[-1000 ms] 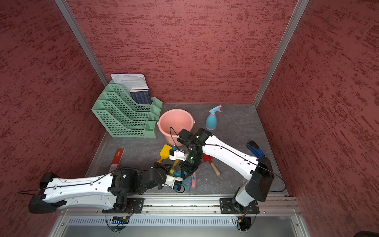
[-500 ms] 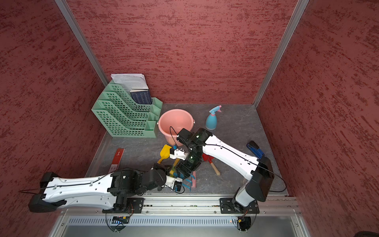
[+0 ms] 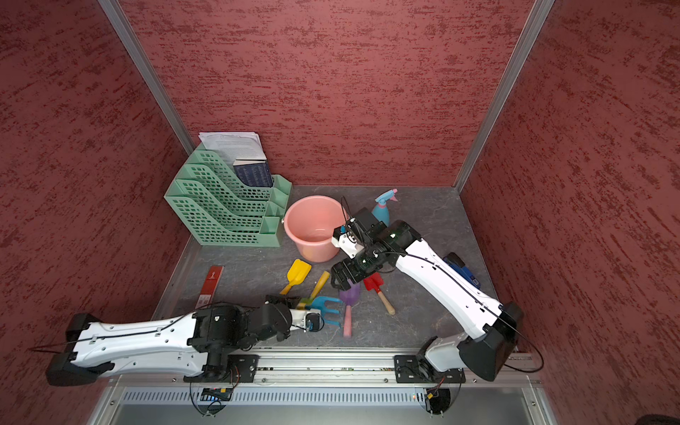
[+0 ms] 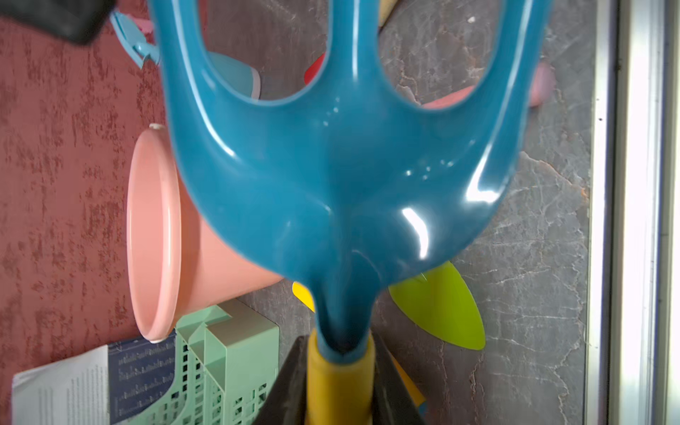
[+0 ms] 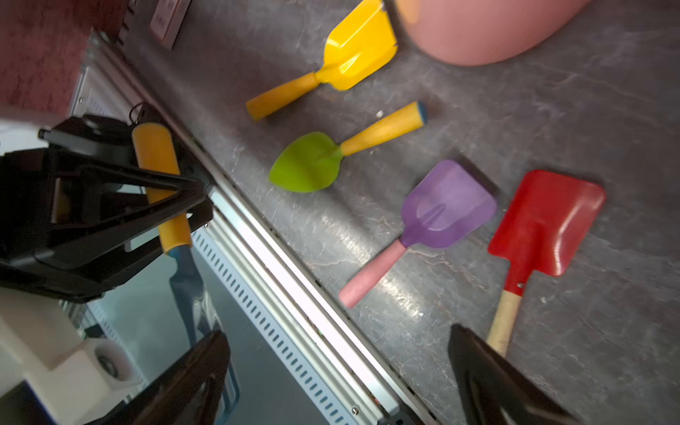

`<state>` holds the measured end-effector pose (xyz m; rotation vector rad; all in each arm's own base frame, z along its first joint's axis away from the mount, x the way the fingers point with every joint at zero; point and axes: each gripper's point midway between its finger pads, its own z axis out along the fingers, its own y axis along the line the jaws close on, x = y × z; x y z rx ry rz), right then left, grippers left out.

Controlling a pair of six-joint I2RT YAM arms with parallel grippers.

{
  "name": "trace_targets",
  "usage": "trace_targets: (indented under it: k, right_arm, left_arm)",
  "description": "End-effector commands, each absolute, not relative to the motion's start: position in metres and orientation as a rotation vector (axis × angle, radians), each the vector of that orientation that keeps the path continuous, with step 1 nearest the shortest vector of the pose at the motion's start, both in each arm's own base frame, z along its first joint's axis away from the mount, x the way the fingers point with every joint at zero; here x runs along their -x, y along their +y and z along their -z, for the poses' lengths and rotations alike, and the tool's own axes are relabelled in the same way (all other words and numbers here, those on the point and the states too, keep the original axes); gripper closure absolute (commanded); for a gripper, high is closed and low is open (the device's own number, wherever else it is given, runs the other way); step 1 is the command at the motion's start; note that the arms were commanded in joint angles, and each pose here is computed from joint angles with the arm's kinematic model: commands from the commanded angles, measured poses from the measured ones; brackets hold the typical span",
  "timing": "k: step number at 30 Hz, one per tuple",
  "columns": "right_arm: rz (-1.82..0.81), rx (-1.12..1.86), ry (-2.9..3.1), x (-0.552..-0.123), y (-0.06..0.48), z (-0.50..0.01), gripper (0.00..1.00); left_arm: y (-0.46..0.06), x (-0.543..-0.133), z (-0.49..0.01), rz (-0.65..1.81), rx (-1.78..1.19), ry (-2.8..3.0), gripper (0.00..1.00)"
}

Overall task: Organize the gardening tools
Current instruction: Pick up the gardening tool from the center of the board, then place the gardening tool in the container.

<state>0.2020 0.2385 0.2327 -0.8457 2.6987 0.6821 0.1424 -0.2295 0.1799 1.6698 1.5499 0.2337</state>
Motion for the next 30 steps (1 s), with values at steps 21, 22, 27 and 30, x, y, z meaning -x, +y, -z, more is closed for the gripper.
trace_targets:
  k: [21,22,27,30]
  right_arm:
    - [-0.821,0.412,2.558,-0.235,0.230,-0.228,0.02]
    - [-0.821,0.413,2.554,-0.235,0.229,-0.229,0.02]
    - [-0.819,0.412,2.548,-0.234,0.228,-0.228,0.02]
    - [-0.817,0.414,2.547,-0.234,0.228,-0.228,0.01]
  left_arm:
    - [-0.273,-0.360,-0.358,0.525,-0.595,1.478,1.00]
    - [-0.273,-0.369,-0.354,0.536,-0.574,1.482,1.00]
    - [-0.272,-0.411,-0.322,0.531,-0.508,1.533,1.00]
    - [-0.271,-0.430,-0.297,0.516,-0.479,1.571,1.00]
